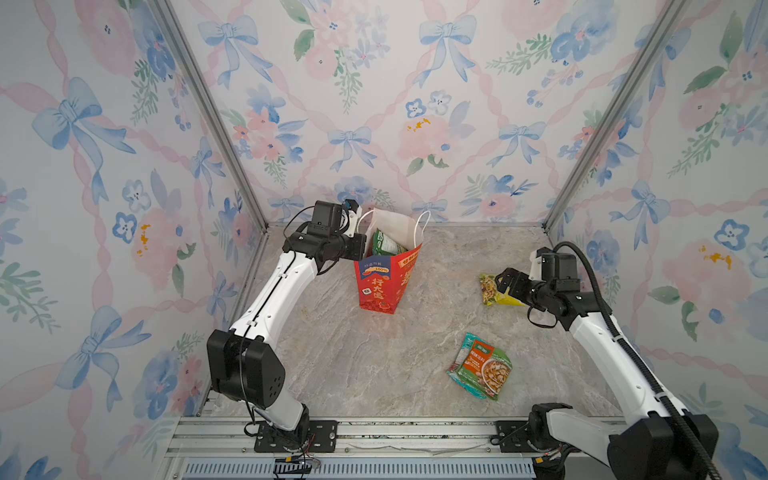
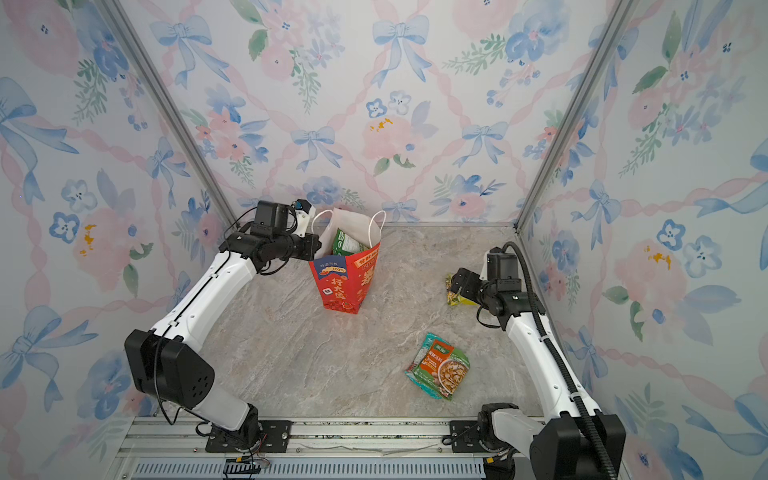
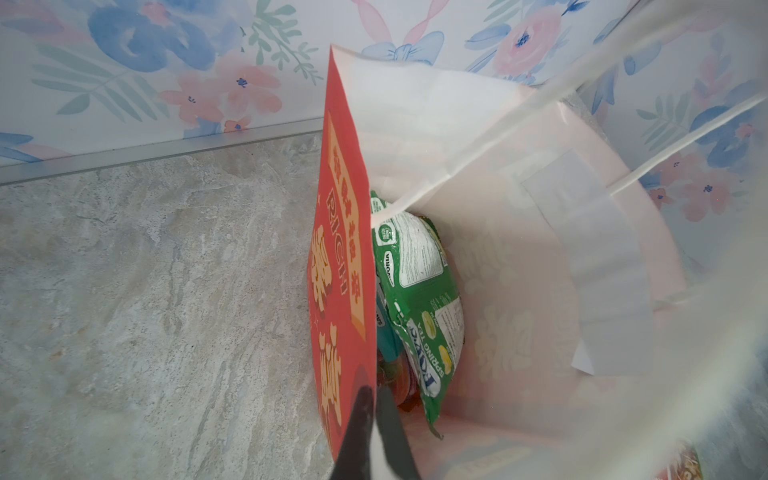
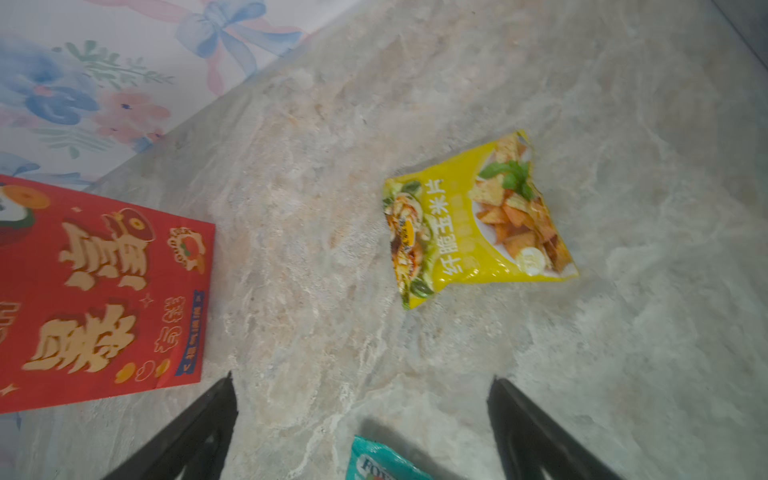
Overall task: Place the snacks into the paper bag
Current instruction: 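Move the right gripper down to the yellow corn chip bag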
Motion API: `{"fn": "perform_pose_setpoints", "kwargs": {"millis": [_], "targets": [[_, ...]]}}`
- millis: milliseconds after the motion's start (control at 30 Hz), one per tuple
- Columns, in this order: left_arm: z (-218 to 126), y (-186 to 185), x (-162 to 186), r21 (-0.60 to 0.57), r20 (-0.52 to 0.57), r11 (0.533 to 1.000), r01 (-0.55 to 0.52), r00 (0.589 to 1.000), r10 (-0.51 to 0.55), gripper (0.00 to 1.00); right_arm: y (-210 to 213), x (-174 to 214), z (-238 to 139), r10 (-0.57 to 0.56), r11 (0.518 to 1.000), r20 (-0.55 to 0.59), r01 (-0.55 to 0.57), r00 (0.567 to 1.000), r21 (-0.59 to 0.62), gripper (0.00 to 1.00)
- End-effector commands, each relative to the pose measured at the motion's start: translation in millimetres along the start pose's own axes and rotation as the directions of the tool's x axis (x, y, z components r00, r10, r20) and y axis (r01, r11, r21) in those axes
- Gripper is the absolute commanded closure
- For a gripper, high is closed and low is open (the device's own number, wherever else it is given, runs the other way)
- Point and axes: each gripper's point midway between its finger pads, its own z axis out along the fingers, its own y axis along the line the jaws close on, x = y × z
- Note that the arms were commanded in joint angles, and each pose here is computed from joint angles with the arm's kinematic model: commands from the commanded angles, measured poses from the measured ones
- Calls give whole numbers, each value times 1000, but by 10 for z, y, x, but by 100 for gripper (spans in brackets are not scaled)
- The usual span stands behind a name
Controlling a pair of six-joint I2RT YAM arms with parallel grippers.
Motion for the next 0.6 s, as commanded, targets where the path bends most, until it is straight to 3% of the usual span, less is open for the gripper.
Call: {"fn": "perform_pose_setpoints", "kwargs": {"millis": [0,100,267,567], "targets": [[31,-26,122,12,-40,1000,4,999,-4,100,-268,-12,100,135,991,15,-135,991,14,4],[34,-35,124,15,-41,1000,3,999,-3,100,-504,-5,206,180,981,30,-182,983,69,3],[30,-34,122,14,-40,1000,3,999,-2,100,-771,-92,345,145,968,44,-151,988,202,3],[40,-30,131,11,-43,1000,1,999,-1,100,-964,-331,865,100,950,-31,-86,995,302,3]]}}
